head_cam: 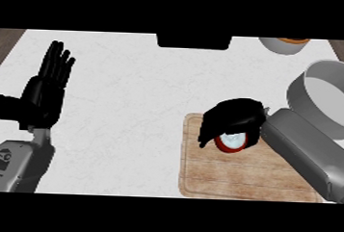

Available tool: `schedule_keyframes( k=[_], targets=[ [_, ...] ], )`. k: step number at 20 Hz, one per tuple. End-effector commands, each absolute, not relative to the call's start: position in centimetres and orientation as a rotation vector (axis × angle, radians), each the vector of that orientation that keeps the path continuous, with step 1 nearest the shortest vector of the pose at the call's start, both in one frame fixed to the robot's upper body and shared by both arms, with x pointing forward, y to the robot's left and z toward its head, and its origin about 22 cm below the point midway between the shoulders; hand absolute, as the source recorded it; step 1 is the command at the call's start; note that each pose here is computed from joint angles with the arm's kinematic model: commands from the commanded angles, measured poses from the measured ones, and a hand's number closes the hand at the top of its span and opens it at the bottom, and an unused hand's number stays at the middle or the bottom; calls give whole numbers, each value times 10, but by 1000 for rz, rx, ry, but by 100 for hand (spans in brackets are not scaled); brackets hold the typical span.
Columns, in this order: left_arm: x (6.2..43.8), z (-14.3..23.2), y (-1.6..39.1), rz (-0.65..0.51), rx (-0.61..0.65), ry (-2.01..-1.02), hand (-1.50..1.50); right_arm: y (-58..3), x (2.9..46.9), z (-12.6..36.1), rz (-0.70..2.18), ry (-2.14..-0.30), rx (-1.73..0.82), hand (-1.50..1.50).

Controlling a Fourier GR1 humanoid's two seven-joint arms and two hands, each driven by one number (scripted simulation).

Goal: Pick the can from the cutting board and place it in the pot

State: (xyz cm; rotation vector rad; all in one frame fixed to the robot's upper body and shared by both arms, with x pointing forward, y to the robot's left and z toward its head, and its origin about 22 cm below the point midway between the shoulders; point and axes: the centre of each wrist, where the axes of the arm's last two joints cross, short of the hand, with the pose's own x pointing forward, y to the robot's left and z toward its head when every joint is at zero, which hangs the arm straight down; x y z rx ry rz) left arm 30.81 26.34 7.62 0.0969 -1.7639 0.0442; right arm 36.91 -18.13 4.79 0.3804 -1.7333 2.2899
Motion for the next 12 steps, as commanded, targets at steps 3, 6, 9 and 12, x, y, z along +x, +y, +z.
schedule_keyframes(
  k=[3,6,9,12],
  targets=[
    [312,87,273,43,92,-1750,0,-166,347,23,2314,-1848,637,150],
    [300,80,263,69,107,-1765,0,-183,332,10,2297,-1868,632,150],
    [296,76,279,65,101,-1761,0,-199,330,12,2293,-1895,617,150],
    [296,74,270,41,107,-1757,0,-172,341,30,2254,-1956,512,150]
  ],
)
